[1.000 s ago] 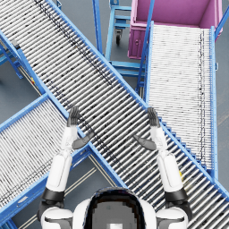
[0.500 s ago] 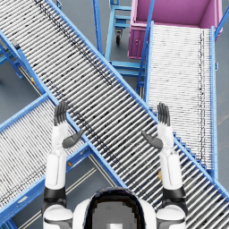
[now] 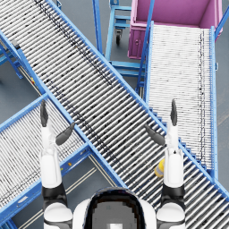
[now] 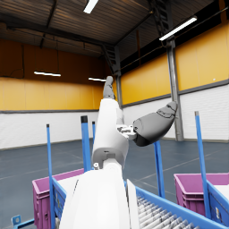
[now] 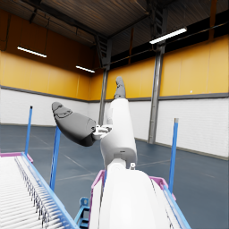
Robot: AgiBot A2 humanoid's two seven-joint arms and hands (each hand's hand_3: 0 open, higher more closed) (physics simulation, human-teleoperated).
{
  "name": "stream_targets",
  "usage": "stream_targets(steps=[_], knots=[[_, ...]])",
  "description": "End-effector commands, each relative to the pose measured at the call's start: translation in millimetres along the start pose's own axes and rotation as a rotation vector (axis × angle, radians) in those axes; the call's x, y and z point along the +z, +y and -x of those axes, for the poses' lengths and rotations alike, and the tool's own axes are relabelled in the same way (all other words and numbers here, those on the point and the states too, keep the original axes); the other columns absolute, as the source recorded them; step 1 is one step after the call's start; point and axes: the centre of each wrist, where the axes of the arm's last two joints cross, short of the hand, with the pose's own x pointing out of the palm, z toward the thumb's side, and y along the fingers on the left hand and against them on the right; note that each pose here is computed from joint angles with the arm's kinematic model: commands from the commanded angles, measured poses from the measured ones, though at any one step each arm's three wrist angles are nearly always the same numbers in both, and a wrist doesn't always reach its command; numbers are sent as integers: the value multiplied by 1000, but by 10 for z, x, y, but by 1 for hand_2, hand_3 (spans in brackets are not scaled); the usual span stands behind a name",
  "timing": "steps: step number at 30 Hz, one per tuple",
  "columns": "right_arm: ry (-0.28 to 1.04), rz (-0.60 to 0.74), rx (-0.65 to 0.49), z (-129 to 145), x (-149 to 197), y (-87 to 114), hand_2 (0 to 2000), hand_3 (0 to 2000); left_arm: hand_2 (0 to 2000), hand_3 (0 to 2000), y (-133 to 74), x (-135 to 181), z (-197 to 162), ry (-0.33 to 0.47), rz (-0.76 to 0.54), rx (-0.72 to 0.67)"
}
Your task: Pick up the oil and place it on the left assembly line, put the cola on the right, and keep Sprite still
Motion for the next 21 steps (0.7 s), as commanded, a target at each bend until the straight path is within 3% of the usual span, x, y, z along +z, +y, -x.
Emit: stream_targets(steps=[1,21], knots=[[5,32,-16,38,69,-50,0,0,0,0,42,74,77,13,-33,28],[-8,32,-39,46,56,-67,0,0,0,0,50,95,79,12,-43,38]])
